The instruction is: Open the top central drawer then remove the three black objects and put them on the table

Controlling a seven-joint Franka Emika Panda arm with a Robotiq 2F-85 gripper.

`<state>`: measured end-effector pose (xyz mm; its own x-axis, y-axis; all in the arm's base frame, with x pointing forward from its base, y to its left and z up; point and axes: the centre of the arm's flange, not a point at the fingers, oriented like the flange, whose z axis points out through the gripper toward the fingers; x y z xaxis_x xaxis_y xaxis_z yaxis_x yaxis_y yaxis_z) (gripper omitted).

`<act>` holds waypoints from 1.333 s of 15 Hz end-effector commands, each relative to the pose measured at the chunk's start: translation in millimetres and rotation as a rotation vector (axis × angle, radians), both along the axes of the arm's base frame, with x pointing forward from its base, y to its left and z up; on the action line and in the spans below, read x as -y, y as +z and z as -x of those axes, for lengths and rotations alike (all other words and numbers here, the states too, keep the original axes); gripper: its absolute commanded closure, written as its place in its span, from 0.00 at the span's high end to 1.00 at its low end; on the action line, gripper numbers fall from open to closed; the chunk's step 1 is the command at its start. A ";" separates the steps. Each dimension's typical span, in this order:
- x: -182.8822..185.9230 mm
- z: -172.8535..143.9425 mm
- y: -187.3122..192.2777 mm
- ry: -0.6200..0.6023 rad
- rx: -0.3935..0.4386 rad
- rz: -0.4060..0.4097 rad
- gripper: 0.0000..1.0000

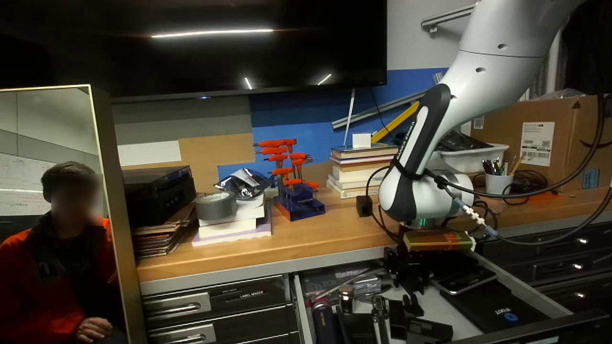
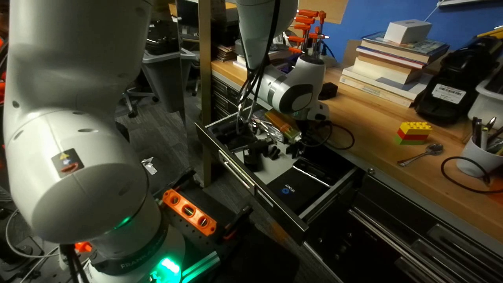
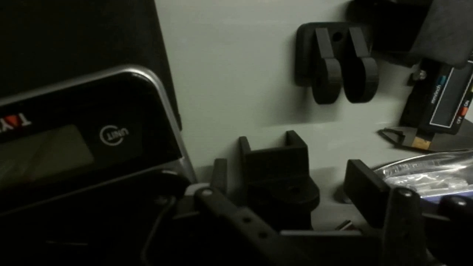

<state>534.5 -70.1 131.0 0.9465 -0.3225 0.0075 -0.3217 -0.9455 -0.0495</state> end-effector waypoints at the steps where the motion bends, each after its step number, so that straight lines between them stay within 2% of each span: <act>1: 4.6 -4.3 -4.1 0.003 0.026 -0.022 0.51; 3: 4.6 -3.3 -4.2 0.001 0.020 -0.023 0.35; 6: 2.1 -0.2 2.2 -0.007 -0.002 -0.015 0.17; 7: 0.0 2.6 7.2 -0.014 -0.009 -0.009 0.21; 10: -9.1 16.6 24.1 -0.031 -0.037 0.006 0.21; 14: -30.8 51.8 60.4 -0.028 -0.096 0.045 0.21; 18: -58.3 74.9 109.4 -0.019 -0.090 0.122 0.21; 20: -69.2 77.6 135.0 -0.026 -0.057 0.163 0.21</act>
<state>477.3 -19.1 211.3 0.9410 -0.3354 -0.0448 -0.3308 -0.9397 0.0865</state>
